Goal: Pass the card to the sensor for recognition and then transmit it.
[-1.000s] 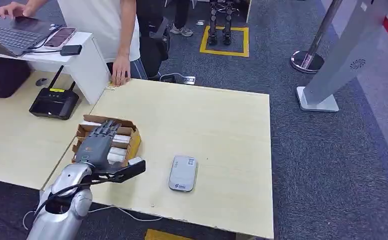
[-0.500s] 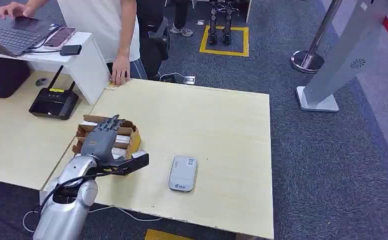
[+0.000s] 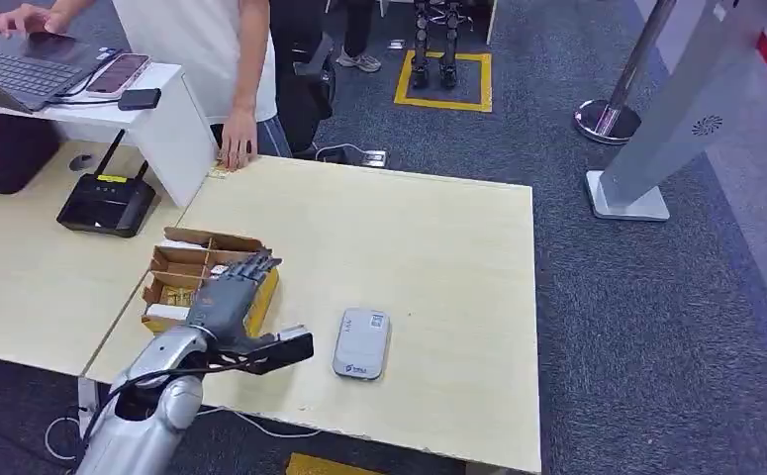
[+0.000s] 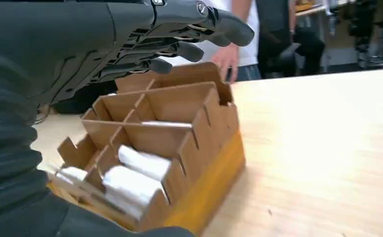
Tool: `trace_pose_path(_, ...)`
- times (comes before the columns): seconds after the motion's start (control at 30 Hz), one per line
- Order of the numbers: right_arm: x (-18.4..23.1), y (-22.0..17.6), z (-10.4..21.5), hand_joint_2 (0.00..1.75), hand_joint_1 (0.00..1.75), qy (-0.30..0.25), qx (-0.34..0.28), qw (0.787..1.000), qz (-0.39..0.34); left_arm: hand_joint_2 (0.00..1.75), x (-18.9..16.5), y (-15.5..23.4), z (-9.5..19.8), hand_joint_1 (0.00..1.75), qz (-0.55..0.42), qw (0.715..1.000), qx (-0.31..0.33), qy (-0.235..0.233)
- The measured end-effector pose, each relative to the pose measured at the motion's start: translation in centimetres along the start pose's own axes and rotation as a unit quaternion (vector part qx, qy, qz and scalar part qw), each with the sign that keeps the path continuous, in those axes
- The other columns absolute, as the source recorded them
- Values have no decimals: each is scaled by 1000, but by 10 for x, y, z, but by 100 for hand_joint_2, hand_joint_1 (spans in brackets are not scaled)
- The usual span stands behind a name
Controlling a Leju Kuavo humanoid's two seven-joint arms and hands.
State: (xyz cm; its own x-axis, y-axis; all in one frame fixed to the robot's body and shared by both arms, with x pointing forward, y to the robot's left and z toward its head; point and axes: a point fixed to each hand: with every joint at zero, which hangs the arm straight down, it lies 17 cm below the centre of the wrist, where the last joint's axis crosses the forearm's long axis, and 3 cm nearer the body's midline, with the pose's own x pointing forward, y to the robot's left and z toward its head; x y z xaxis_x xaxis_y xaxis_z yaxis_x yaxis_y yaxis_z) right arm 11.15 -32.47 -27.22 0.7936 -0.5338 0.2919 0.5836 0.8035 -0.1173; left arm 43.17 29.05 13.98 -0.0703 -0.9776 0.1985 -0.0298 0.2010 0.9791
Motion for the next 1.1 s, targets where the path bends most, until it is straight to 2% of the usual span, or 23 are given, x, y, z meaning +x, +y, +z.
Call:
trace_pose_path(0.17, 1, -1, 0, 0, 0, -1, -2, 1000, -6, 175, 15, -9, 16, 0, -3, 1000, -7, -21)
trace_pose_path(0.43, 1, -3, 0, 0, 0, -1, -7, 1000, -12, 175, 3, -6, 36, 0, -33, 999, 0, 5)
trace_pose_path(1.1, 1, -3, -1, 0, 0, -1, -8, 1000, -9, 175, -29, 9, 34, 0, -129, 989, 12, 65)
